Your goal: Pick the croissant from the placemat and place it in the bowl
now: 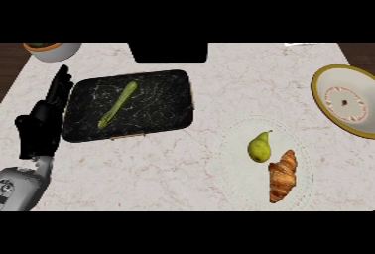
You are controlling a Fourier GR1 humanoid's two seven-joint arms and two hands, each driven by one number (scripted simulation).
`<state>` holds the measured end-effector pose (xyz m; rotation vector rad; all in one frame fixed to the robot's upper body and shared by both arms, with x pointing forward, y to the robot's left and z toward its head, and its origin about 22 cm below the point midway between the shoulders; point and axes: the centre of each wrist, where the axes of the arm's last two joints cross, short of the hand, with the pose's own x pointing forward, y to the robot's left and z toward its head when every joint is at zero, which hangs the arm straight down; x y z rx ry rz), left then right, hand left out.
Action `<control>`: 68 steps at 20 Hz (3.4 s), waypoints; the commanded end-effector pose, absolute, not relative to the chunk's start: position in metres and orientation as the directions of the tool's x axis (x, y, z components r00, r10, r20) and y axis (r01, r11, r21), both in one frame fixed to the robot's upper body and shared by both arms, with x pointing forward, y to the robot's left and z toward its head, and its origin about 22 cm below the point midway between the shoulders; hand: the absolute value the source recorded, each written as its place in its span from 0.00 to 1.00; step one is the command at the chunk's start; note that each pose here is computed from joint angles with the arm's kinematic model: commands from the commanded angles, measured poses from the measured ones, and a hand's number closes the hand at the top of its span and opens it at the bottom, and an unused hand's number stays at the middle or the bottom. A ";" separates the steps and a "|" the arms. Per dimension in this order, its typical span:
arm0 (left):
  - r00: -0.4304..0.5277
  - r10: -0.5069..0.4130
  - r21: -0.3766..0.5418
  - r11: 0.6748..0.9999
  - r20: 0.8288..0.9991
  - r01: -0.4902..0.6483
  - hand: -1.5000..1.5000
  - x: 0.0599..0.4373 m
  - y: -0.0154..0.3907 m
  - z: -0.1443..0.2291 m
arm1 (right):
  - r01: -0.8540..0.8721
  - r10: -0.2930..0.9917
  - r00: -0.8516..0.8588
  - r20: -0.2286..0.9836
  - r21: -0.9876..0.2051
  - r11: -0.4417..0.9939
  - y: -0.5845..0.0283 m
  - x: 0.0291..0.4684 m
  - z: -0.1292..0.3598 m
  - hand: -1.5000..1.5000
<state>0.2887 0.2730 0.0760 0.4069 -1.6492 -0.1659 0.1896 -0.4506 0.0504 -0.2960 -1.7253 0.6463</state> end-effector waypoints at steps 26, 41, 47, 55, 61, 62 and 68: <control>-0.054 -0.341 0.330 0.932 0.938 -0.153 0.50 0.285 0.258 0.060 | -0.557 0.853 -0.055 0.520 -0.725 0.406 -0.307 0.251 0.031 0.00; -0.073 -0.353 0.337 0.926 0.933 -0.171 0.50 0.285 0.275 0.063 | -0.562 0.841 -0.084 0.534 -0.723 0.403 -0.287 0.248 -0.014 0.00; -0.066 -0.344 0.332 0.931 0.937 -0.150 0.50 0.284 0.264 0.069 | -0.526 0.851 -0.194 0.488 -0.784 0.330 -0.278 0.264 -0.028 1.00; -0.069 -0.342 0.331 0.933 0.937 -0.139 0.50 0.292 0.263 0.081 | -0.503 0.820 -0.223 0.526 -0.783 0.366 -0.311 0.267 -0.012 1.00; -0.095 -0.373 0.358 0.922 0.923 -0.146 0.50 0.290 0.264 0.086 | -0.376 0.867 -0.052 0.496 -0.814 0.443 -0.193 0.305 0.002 1.00; -0.088 -0.349 0.337 0.933 0.933 -0.126 0.50 0.295 0.255 0.089 | -0.353 0.872 0.020 0.489 -0.813 0.464 -0.174 0.311 0.002 1.00; -0.110 -0.330 0.320 0.943 0.938 -0.095 0.50 0.296 0.245 0.085 | -0.106 0.798 0.233 0.556 -0.801 0.589 -0.119 0.342 0.043 1.00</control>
